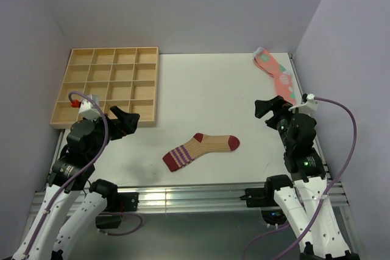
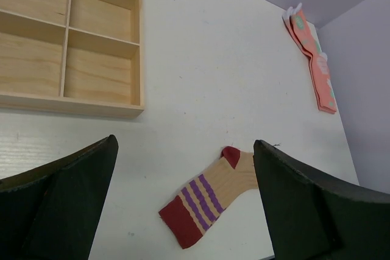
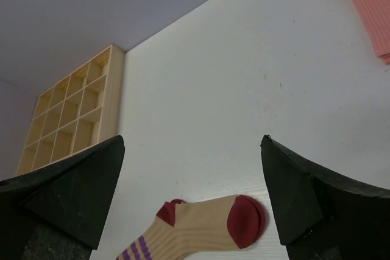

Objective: Roll the socks
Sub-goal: Fold the sock at the center of the board.

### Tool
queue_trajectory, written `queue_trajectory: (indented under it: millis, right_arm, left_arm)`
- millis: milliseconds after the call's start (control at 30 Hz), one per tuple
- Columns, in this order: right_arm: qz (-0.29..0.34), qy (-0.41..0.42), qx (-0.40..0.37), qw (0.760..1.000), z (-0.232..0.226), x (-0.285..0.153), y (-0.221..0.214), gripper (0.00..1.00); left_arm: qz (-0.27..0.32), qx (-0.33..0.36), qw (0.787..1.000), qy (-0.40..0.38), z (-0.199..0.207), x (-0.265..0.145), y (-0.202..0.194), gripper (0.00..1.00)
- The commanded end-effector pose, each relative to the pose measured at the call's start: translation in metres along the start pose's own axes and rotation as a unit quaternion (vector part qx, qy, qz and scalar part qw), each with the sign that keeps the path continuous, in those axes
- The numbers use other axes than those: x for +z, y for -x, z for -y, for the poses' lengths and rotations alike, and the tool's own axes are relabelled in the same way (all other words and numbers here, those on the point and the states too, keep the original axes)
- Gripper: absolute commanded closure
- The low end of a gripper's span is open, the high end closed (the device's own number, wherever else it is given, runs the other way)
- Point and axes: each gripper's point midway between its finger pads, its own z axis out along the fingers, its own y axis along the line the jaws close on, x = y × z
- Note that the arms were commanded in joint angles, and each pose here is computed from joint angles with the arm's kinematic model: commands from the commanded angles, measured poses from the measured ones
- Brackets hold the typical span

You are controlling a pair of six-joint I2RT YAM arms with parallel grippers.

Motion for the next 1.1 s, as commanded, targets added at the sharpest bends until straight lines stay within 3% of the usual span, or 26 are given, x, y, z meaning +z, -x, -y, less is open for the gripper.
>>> queue_trajectory:
  millis: [0, 233, 667, 1067]
  right_arm:
    - [0.009, 0.005, -0.002, 1.000, -0.002, 0.001, 0.004, 0.00]
    - [-0.050, -0.023, -0.005, 0.998, 0.012, 0.016, -0.024, 0.01]
    - [-0.184, -0.115, 0.030, 0.976, 0.076, 0.037, -0.132, 0.20]
    - [-0.244, -0.116, 0.030, 0.962, 0.065, 0.041, -0.196, 0.29]
  left_arm:
    - [0.013, 0.012, 1.000, -0.019, 0.008, 0.001, 0.008, 0.00]
    - [0.012, 0.011, 1.000, -0.019, 0.008, 0.001, 0.007, 0.00]
    - [0.016, 0.010, 1.000, -0.024, 0.009, -0.002, 0.009, 0.01]
    - [0.019, 0.009, 0.999, -0.027, 0.010, -0.003, 0.010, 0.01]
